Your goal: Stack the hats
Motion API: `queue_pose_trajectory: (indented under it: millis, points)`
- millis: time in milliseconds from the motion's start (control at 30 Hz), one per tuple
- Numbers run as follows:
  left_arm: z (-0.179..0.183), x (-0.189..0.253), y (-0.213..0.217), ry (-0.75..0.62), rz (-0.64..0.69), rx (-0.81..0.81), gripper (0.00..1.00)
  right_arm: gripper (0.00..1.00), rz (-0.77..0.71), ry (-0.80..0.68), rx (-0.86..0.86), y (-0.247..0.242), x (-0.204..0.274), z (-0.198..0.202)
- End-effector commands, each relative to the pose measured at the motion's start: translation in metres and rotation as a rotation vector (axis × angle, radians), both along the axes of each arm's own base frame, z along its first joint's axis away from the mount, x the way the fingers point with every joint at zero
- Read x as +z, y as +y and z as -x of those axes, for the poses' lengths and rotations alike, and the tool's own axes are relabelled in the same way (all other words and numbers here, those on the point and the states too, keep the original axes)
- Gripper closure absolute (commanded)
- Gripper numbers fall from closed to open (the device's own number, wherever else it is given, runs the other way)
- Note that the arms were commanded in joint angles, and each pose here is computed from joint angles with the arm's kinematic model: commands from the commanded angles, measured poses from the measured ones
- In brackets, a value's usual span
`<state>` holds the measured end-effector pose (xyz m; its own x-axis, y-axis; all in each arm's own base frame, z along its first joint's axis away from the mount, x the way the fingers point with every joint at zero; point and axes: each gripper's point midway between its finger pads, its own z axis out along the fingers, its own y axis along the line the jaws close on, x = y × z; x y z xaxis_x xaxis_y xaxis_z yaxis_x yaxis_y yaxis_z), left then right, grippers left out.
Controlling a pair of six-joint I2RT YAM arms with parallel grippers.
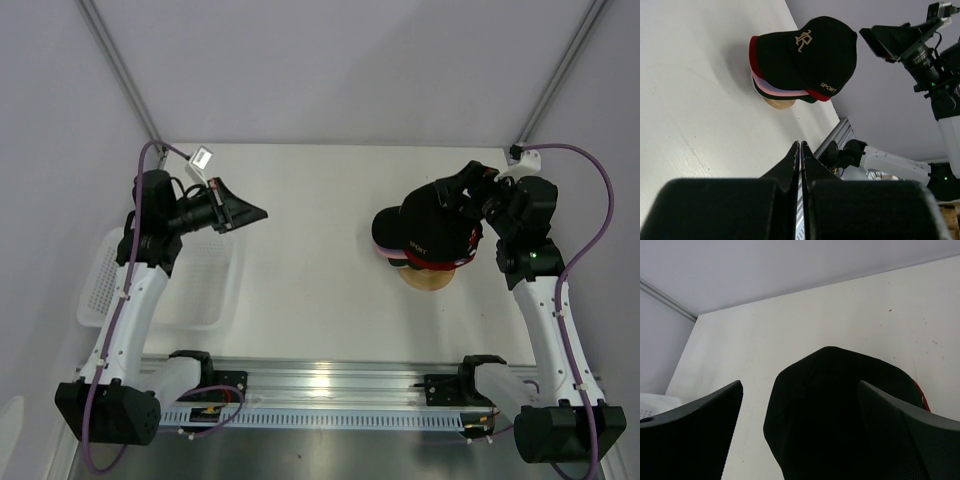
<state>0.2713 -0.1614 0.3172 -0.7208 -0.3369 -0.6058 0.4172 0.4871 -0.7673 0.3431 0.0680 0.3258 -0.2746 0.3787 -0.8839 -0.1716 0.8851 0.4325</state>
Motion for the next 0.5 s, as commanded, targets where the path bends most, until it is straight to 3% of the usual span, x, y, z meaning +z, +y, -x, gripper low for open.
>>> queue_pose_trajectory:
  millis: [0,400,467]
  points:
    - [0.0170,0.0095,-0.0026,-0.139,-0.021,-0.088,0.99,0.00,0.026,-0.052,-0.009,-0.0019,0.0107,-0.0027]
    - [0.0134,0.0082,0.0045,-0.161,-0.063,-0.019,0.99,0.01,0.027,-0.058,-0.011,-0.0023,0.0130,-0.0001]
    - [0.0109,0.0066,0.0066,-0.151,-0.074,-0.001,0.94,0.00,0.031,-0.056,-0.015,-0.0032,0.0124,0.0016]
